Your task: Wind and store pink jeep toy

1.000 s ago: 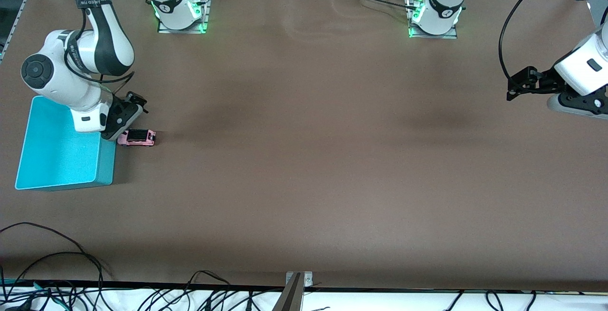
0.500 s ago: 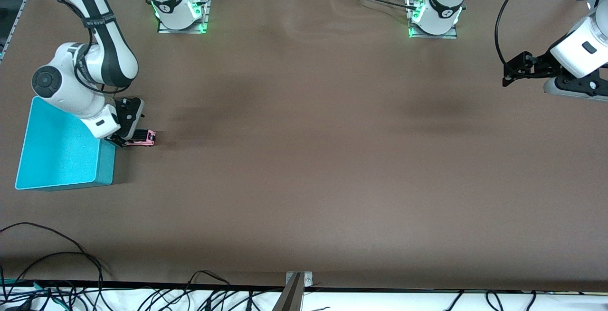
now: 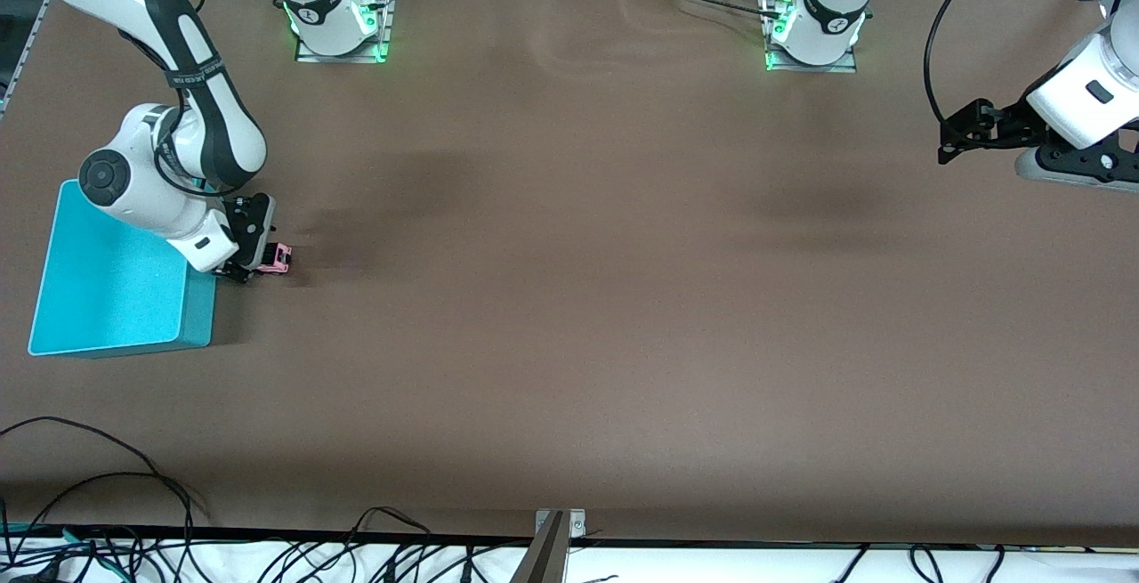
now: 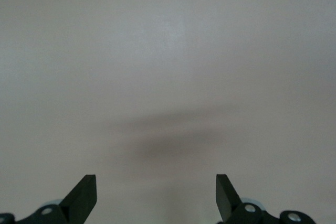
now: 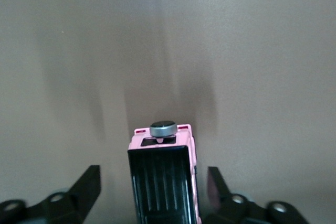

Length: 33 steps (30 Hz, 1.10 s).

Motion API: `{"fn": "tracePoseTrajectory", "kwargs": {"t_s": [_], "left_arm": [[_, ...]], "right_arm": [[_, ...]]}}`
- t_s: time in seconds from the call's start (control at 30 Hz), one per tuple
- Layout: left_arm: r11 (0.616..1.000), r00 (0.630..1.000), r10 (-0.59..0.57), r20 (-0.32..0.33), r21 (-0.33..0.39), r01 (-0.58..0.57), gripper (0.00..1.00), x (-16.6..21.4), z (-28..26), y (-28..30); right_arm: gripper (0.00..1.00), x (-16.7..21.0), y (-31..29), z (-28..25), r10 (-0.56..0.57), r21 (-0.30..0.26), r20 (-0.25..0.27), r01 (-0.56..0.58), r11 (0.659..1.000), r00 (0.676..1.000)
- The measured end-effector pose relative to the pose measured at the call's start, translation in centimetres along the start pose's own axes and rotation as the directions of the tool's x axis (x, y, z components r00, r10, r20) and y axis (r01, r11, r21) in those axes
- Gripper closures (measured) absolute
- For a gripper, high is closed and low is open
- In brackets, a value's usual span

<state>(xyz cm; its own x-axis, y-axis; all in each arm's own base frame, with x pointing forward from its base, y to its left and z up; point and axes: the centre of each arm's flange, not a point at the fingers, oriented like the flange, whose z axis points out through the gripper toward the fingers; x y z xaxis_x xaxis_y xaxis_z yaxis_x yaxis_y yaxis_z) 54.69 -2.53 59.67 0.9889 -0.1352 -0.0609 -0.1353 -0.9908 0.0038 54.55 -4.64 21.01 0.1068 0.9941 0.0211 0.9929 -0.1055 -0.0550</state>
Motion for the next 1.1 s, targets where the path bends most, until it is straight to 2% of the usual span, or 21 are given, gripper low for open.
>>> {"fn": "tracePoseTrajectory", "kwargs": {"t_s": [0.17,0.2,0.5,0.83,1.0,1.1], "left_arm": [[1.000,1.000,-0.006,0.002,-0.001,0.006,0.00,0.2,0.1,-0.4],[1.000,1.000,-0.009,0.003,-0.002,0.009,0.00,0.2,0.2,-0.5],[1.000,1.000,-0.024,0.009,-0.004,0.024,0.00,0.4,0.6,-1.4],[0.999,0.999,-0.034,-0.011,-0.003,0.034,0.00,0.5,-0.2,-2.0],[0.999,0.999,-0.036,-0.015,-0.003,0.036,0.00,0.6,-0.3,-2.0],[0.999,0.999,-0.034,-0.014,-0.003,0.034,0.00,0.6,-0.3,-1.8]], "right_arm": [[0.40,-0.1,0.3,0.2,-0.010,-0.010,0.001,0.010,1.000,1.000],[0.49,-0.1,0.4,0.1,-0.011,-0.014,0.001,0.011,1.000,1.000],[0.51,0.0,1.6,-2.6,-0.020,-0.055,-0.002,0.020,0.998,1.000],[0.51,1.7,2.5,-14.9,-0.051,0.026,-0.036,0.052,0.998,0.998],[0.51,1.0,1.5,-17.9,-0.067,0.050,-0.044,0.069,0.996,0.997],[0.51,-1.2,1.4,-18.3,-0.090,0.051,-0.045,0.092,0.994,0.995]]}}
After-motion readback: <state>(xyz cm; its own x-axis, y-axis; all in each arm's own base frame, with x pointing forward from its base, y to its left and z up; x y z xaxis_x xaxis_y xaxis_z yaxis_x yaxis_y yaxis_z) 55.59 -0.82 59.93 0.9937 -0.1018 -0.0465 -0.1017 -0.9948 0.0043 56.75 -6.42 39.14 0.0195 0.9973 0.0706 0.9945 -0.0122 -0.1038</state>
